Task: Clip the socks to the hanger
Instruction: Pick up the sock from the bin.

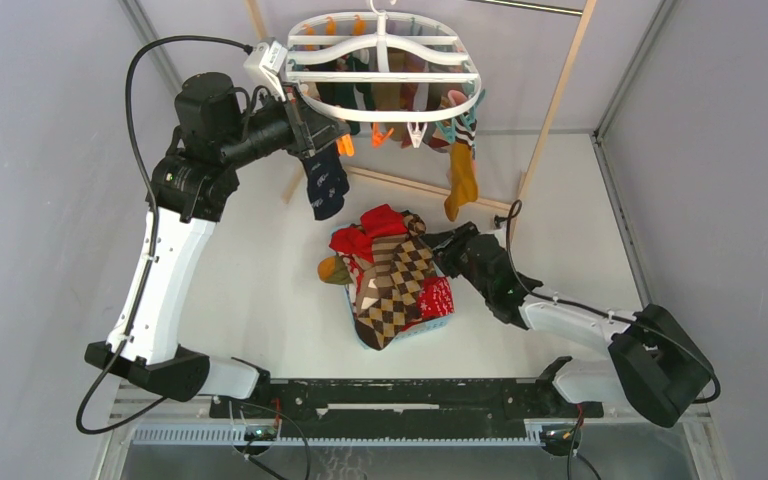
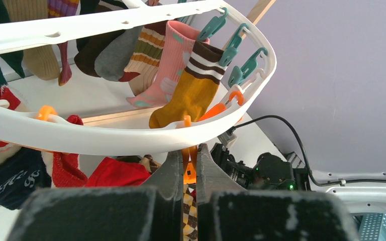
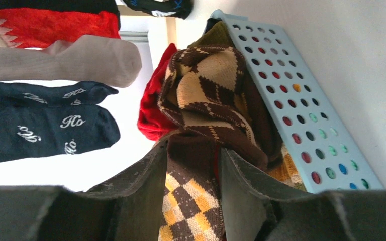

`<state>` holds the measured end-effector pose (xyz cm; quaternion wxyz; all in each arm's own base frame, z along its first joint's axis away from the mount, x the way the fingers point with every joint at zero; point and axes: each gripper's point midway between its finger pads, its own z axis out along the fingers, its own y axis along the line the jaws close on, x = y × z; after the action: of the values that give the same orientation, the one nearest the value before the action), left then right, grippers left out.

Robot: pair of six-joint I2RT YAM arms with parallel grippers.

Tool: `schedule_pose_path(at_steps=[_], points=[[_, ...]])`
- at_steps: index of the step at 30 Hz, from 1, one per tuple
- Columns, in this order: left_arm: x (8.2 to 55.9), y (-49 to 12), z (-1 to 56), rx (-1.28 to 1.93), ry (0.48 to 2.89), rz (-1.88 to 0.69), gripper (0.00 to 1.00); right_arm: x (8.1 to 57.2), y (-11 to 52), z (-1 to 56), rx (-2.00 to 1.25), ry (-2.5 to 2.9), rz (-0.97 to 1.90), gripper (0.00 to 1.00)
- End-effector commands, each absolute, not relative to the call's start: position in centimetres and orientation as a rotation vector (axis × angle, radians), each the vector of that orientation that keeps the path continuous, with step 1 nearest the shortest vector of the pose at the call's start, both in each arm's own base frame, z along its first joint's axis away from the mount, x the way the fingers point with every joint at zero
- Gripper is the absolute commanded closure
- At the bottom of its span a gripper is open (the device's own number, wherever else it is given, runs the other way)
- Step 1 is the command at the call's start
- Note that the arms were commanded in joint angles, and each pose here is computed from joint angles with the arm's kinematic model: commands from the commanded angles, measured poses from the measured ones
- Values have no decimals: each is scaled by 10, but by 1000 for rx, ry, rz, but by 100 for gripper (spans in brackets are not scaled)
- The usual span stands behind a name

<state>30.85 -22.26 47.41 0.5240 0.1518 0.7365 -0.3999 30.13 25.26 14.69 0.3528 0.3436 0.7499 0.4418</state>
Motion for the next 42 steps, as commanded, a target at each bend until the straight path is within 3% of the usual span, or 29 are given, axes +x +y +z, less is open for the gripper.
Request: schedule_pose_path(at_steps=[1, 7, 12, 20, 27, 32, 42], points=[[288, -224, 485, 430, 1721, -983, 100, 309, 252, 157, 909, 1905, 1181, 57], [287, -223, 484, 434, 1722, -980, 100, 313, 249, 186, 792, 1824, 1220, 86], [284, -223, 484, 443, 1723, -983, 100, 306, 249, 234, 524, 1703, 1245, 100], [277, -224, 487, 458, 1718, -1006, 100, 230, 293, 354, -277, 1393, 1482, 100], [270, -227, 490, 456, 1718, -1053, 100, 175, 321, 386, -724, 1184, 1342, 100], [266, -230, 489, 466, 1711, -1086, 100, 176, 327, 404, -741, 1103, 1251, 100], [257, -236, 488, 512, 1687, -1153, 100, 217, 334, 456, -483, 1006, 1471, 100]])
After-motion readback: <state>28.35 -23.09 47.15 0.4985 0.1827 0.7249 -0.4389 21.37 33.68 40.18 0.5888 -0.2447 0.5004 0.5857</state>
